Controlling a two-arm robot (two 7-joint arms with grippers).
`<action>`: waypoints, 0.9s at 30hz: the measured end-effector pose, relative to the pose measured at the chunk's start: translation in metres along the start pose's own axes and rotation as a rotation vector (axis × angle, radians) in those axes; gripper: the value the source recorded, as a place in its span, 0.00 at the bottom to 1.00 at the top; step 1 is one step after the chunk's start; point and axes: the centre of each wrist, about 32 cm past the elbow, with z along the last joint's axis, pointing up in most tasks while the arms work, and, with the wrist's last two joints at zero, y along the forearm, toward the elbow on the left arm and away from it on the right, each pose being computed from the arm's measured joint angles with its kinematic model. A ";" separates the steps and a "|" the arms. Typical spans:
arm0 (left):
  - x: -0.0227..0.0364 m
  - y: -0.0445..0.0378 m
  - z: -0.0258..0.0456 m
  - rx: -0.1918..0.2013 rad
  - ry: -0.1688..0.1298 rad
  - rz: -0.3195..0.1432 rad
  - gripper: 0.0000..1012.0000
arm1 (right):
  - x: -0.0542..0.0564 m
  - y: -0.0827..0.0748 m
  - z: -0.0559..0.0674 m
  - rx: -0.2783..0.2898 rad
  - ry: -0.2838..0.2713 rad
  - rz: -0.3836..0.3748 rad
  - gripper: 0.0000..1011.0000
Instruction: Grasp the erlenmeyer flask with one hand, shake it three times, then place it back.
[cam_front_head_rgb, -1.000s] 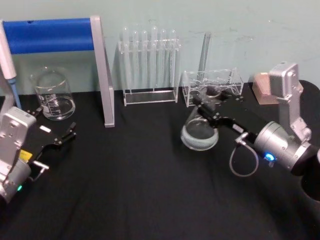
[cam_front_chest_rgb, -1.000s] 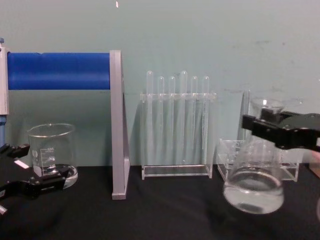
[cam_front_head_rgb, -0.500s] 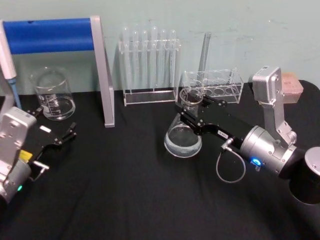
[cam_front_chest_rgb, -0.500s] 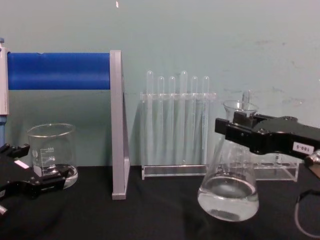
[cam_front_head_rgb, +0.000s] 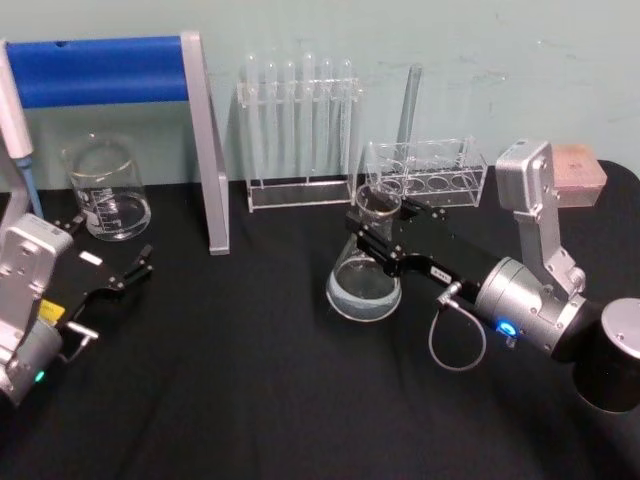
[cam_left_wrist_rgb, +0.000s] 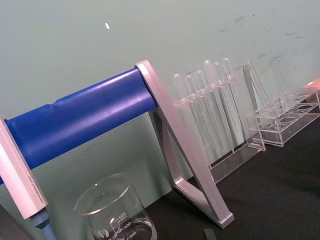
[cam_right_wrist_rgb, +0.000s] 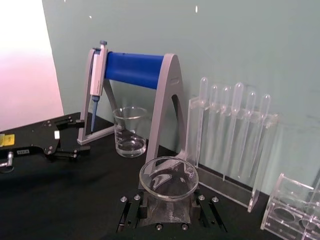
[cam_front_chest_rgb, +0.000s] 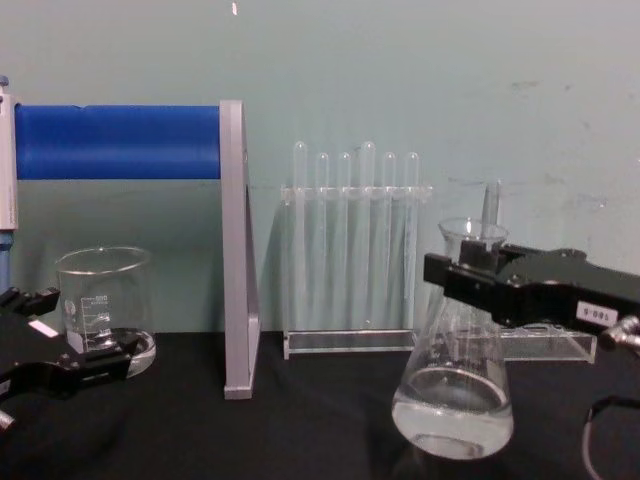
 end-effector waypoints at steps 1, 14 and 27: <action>0.0000 0.0000 0.0000 0.000 0.000 0.000 0.99 | 0.000 0.000 -0.001 -0.002 0.001 0.000 0.45; 0.0000 0.0000 0.0000 0.000 0.000 0.000 0.99 | -0.004 0.003 -0.018 -0.028 0.020 0.011 0.45; 0.0000 0.0000 0.0000 0.000 0.000 0.000 0.99 | -0.007 0.003 -0.029 -0.060 0.045 0.012 0.45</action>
